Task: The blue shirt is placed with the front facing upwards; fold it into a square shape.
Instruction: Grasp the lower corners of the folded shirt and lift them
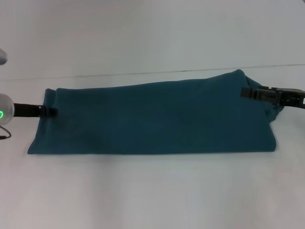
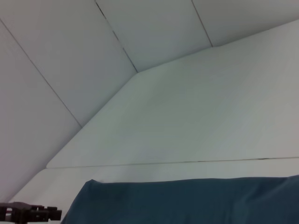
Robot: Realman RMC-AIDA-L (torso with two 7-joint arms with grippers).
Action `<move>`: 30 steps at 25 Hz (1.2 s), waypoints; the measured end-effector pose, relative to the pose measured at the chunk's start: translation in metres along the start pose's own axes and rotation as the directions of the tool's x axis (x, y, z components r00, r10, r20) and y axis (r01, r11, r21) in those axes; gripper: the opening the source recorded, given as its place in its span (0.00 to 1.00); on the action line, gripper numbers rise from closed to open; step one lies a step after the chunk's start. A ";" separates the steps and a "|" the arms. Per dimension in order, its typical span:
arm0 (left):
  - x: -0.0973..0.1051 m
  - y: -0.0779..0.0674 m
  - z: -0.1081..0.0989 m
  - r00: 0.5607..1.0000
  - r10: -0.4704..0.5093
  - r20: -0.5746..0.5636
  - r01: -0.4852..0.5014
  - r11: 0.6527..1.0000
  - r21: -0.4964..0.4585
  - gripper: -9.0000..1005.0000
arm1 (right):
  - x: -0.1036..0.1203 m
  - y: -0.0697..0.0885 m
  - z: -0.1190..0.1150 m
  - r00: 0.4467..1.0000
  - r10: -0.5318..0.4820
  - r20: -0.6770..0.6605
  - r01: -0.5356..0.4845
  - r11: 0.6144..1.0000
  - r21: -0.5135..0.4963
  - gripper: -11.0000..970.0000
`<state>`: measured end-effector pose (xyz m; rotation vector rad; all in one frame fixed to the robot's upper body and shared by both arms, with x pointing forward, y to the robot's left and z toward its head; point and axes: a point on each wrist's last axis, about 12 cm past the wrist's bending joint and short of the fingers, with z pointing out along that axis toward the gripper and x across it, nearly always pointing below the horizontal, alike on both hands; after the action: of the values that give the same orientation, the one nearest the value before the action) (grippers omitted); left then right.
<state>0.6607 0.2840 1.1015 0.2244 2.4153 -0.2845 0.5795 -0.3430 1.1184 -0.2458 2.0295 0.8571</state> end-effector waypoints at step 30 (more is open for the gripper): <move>0.012 0.021 -0.008 0.978 -0.194 -0.070 0.195 0.981 0.002 0.83 | -0.007 0.000 0.001 1.000 -0.003 -0.026 0.003 1.000 0.005 0.93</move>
<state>0.6518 0.3074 1.0968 0.0006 2.5088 -0.3815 0.5842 -0.3431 1.1233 -0.2582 2.0551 0.8504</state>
